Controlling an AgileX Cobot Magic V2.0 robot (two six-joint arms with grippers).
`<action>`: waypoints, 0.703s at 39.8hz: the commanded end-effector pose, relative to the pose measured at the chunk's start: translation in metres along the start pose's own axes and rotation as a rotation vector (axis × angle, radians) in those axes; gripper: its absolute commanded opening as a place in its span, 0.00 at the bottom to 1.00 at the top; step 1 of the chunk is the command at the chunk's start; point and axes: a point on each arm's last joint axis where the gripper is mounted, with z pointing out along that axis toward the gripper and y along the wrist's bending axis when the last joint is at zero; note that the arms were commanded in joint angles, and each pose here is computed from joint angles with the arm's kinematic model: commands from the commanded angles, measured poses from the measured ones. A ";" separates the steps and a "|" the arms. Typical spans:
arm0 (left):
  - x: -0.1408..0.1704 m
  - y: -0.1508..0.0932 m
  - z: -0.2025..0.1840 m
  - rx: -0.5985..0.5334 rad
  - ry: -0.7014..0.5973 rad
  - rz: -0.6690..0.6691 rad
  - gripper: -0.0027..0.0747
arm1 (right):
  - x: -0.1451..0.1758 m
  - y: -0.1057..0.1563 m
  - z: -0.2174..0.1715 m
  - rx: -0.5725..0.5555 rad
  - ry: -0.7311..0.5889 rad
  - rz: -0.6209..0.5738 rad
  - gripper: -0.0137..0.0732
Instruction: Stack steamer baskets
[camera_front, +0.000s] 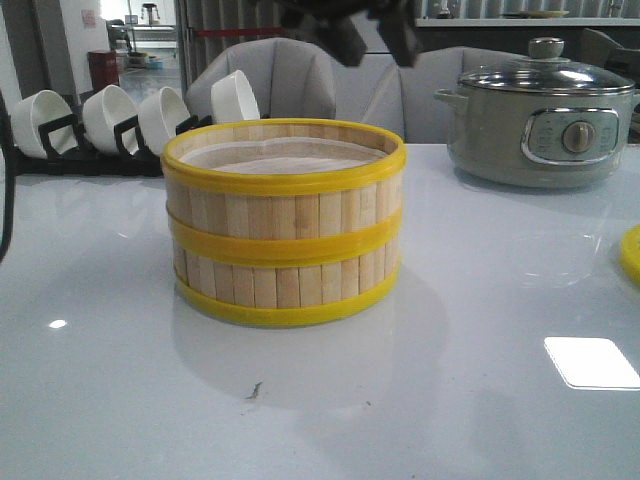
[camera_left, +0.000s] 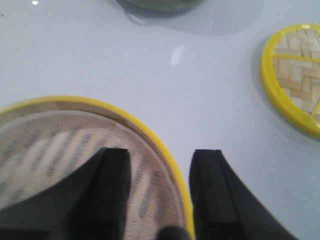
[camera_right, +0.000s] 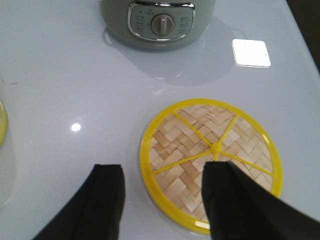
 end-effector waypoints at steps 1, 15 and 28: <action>-0.041 0.024 -0.062 -0.042 -0.212 -0.031 0.16 | -0.018 0.000 -0.008 -0.001 -0.117 -0.003 0.69; -0.047 0.156 -0.201 -0.398 -0.350 -0.232 0.15 | -0.018 0.000 -0.008 -0.002 -0.118 -0.003 0.69; 0.002 0.163 -0.297 -0.587 -0.422 -0.311 0.15 | -0.017 0.000 -0.008 -0.009 -0.115 0.011 0.69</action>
